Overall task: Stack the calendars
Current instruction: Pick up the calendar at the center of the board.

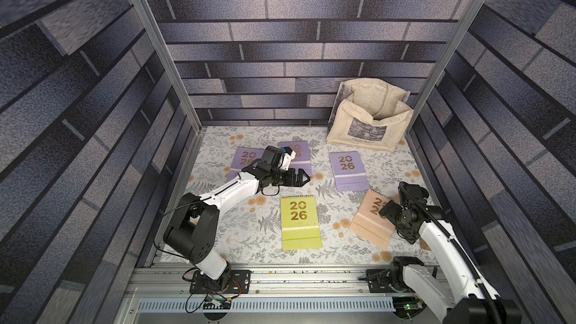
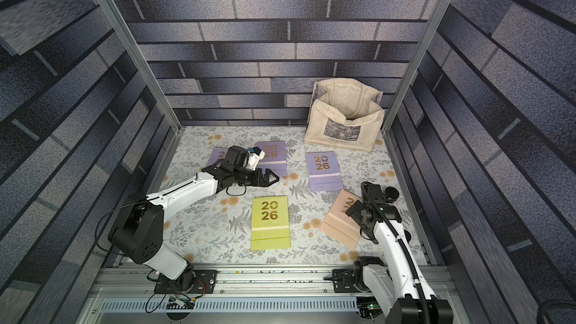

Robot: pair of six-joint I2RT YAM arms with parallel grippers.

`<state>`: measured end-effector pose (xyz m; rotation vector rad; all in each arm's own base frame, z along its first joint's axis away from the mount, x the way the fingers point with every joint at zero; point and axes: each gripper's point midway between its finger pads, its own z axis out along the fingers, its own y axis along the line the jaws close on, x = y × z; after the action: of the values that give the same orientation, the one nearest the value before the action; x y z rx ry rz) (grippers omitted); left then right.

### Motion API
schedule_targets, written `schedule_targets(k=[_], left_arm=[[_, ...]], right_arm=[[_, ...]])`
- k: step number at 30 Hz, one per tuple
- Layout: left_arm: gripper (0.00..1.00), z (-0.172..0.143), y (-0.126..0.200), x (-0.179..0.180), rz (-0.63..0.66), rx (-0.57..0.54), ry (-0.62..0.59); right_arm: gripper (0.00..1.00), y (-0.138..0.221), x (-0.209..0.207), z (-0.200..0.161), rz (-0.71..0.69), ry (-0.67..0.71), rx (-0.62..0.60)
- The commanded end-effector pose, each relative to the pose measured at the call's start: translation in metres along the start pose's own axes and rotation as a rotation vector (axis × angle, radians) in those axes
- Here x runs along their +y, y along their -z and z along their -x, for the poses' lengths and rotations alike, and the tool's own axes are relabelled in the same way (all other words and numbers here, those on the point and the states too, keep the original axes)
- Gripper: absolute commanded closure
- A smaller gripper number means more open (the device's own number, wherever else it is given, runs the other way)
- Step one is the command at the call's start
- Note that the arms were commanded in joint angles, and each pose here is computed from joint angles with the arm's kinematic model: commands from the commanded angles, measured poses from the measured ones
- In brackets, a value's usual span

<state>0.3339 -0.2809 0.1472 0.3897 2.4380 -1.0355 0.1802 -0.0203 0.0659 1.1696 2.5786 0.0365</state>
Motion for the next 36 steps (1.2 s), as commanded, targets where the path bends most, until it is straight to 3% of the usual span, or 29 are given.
schedule_targets(k=[1,22,28,36], left_arm=[[0.0,0.002,0.0,-0.004,-0.025,-0.005,-0.031],[0.0,-0.005,-0.007,-0.009,-0.064,0.019,-0.011],[0.0,-0.007,-0.011,-0.01,-0.066,0.032,-0.01],[0.0,-0.006,-0.016,-0.018,-0.076,0.04,-0.029]], right_arm=[[0.0,-0.012,0.003,0.003,0.015,-0.047,-0.006],[0.04,-0.038,0.049,0.003,0.181,0.088,0.075],[0.09,-0.04,0.058,-0.001,0.231,0.115,0.098],[0.0,-0.028,0.011,0.013,-0.021,0.081,0.011]])
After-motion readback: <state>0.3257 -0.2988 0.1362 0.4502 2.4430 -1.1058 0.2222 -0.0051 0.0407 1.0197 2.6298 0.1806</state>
